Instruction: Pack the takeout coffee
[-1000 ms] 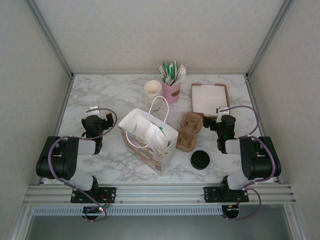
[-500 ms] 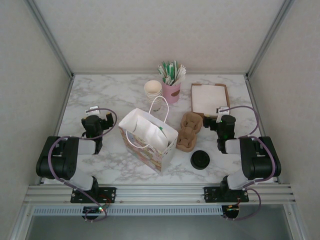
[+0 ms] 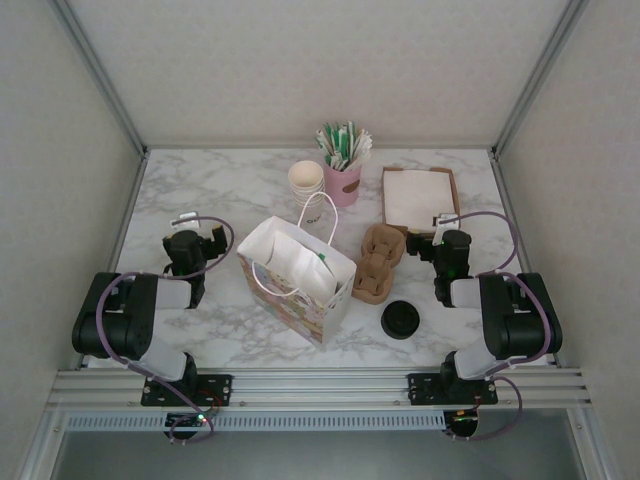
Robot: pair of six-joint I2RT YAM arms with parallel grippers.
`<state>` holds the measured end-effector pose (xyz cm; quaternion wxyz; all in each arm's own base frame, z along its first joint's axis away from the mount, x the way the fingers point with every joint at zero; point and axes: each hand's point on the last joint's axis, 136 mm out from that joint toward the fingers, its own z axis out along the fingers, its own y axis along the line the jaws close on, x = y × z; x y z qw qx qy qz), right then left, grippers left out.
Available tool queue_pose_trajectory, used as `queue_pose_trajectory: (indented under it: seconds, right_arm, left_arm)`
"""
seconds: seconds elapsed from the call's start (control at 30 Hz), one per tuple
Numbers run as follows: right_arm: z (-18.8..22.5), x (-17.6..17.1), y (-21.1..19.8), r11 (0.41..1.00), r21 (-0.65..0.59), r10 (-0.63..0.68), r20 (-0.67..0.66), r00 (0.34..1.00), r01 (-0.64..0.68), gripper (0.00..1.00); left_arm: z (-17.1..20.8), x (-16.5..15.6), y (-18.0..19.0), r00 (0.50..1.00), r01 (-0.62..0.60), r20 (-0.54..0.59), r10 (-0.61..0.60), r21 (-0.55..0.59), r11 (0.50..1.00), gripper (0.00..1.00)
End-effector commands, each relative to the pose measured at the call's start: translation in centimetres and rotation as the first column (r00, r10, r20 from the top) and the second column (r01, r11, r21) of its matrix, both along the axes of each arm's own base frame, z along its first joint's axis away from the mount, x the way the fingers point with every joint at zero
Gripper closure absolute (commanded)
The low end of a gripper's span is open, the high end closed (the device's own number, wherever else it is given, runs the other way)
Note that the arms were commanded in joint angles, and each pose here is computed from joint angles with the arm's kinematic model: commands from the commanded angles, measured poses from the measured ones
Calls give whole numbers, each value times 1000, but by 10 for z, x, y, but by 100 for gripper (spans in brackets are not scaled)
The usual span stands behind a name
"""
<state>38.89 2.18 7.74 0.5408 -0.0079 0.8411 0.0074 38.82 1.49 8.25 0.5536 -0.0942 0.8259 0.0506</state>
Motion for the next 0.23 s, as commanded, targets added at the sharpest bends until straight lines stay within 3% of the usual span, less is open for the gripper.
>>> queue_pose_trajectory:
  seconds: [0.0,0.2]
  right_arm:
    - [4,4,-3,1000,8,-18,21,1000,17,1]
    - [5,4,-4,1000,7,-20,24,1000,20,1]
  left_arm:
    - [10,6,1,999,6,37,-6,-5,1000,0]
    - [10,6,1,999,7,36,-7,-5,1000,0]
